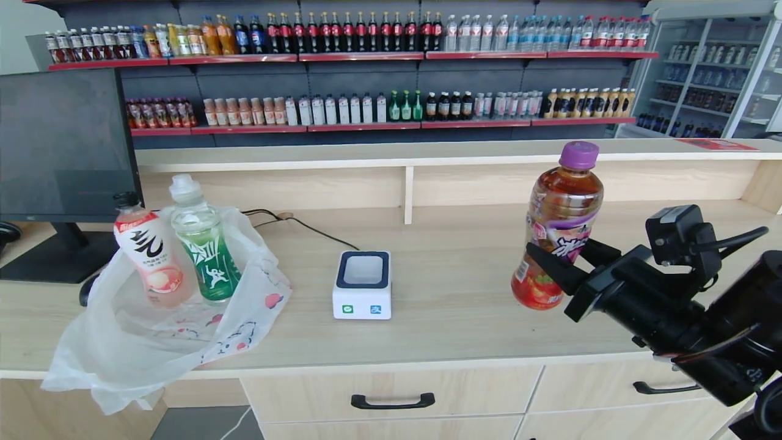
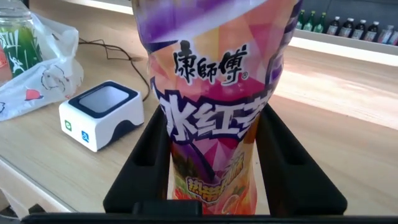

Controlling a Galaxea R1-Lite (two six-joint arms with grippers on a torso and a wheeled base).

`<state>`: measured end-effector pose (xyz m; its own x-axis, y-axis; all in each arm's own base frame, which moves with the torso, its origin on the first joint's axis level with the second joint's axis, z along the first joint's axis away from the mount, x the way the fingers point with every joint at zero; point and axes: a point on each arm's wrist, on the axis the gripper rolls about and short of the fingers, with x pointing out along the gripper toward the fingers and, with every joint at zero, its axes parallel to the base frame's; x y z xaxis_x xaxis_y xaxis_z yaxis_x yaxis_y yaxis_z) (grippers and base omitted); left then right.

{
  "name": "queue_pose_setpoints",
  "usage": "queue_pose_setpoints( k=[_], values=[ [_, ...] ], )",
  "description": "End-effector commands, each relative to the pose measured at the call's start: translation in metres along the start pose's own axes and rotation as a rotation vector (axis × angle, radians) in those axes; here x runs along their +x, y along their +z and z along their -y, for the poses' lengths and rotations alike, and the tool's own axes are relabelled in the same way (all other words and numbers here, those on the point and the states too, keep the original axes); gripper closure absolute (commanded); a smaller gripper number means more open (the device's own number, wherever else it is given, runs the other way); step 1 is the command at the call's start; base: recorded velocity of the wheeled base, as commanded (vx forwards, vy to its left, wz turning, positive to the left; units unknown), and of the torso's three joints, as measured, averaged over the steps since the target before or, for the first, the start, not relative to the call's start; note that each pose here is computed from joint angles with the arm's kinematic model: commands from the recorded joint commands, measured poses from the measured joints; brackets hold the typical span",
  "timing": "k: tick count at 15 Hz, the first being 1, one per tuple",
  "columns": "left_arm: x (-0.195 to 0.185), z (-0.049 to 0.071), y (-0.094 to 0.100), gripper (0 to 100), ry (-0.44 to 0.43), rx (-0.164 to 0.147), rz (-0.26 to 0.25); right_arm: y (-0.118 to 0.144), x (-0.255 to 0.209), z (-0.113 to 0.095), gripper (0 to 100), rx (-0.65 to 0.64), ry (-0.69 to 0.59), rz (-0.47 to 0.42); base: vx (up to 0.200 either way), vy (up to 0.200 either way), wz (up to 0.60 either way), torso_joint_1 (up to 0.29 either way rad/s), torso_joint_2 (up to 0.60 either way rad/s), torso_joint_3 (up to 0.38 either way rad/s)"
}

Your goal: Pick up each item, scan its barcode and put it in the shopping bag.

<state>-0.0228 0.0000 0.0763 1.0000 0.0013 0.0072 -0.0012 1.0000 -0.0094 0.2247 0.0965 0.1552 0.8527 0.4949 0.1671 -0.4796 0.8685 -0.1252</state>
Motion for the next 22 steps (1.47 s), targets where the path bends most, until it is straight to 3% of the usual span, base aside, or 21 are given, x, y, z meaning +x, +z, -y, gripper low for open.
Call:
queue_pose_setpoints(
  k=[1, 18, 22],
  values=[
    [0.000, 0.000, 0.000, 0, 0.000, -0.001, 0.000, 0.001, -0.002, 0.000, 100, -0.001, 0.000, 0.002, 0.000, 0.200, 0.00, 0.002, 0.01, 0.002],
    [0.000, 0.000, 0.000, 0, 0.000, 0.000, 0.000, 0.006, -0.010, -0.010, 100, -0.023, 0.037, 0.012, 0.000, 0.200, 0.00, 0.002, 0.01, 0.002],
    [0.000, 0.000, 0.000, 0, 0.000, 0.000, 0.000, 0.004, 0.003, -0.008, 100, -0.115, 0.094, 0.033, 0.000, 0.000, 0.00, 0.000, 0.00, 0.000]
  ],
)
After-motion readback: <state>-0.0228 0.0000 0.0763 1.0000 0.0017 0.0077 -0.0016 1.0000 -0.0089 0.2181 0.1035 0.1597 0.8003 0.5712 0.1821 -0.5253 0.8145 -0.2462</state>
